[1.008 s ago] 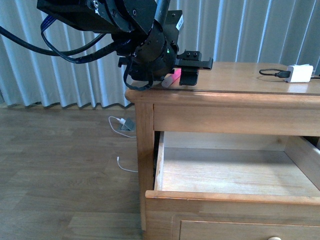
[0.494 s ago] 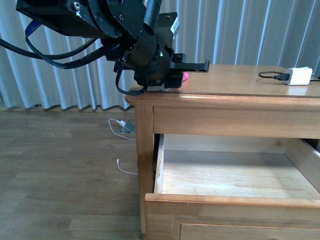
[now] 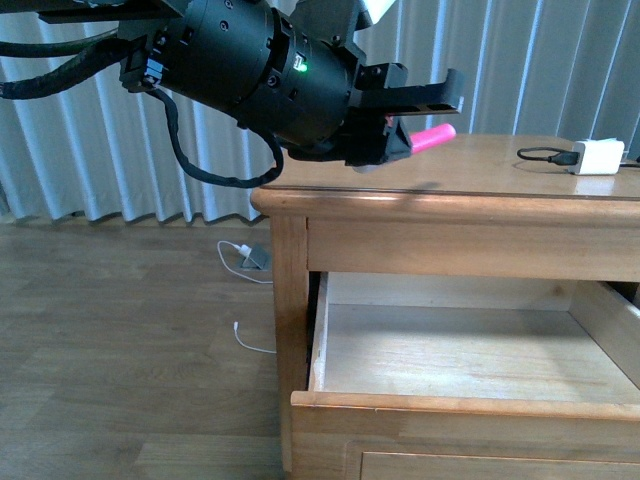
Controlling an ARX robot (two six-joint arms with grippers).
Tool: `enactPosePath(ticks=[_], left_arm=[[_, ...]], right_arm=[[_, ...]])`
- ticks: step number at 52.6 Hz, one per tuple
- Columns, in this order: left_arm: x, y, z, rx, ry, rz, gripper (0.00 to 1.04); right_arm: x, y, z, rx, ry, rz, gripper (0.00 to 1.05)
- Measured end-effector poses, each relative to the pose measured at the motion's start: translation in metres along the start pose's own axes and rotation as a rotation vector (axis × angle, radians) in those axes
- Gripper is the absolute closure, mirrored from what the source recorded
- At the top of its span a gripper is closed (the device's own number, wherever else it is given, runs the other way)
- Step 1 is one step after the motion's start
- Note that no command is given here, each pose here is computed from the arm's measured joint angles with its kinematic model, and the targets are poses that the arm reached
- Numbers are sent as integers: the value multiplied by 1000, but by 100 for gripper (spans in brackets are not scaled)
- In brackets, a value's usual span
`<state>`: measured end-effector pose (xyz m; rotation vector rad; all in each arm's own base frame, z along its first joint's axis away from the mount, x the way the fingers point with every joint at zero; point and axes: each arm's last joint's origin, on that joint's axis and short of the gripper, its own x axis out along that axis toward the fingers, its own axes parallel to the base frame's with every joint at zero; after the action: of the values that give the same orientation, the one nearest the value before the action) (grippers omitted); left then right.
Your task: Place pink marker in drawer with both arms
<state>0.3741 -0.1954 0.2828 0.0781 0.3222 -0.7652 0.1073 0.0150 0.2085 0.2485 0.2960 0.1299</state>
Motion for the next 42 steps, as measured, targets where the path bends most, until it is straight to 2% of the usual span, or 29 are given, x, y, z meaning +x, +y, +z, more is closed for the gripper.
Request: enactPosePath(ticks=[14, 32, 42], left_arm=[[4, -28, -36, 79, 81, -87, 90], [51, -40, -84, 85, 196, -38, 90], [78, -45, -103, 44, 225, -28, 90]], right_arm=[[0, 0, 0, 0, 0, 0, 8], [0, 0, 0, 0, 0, 0, 8], [0, 0, 0, 0, 0, 0, 8]])
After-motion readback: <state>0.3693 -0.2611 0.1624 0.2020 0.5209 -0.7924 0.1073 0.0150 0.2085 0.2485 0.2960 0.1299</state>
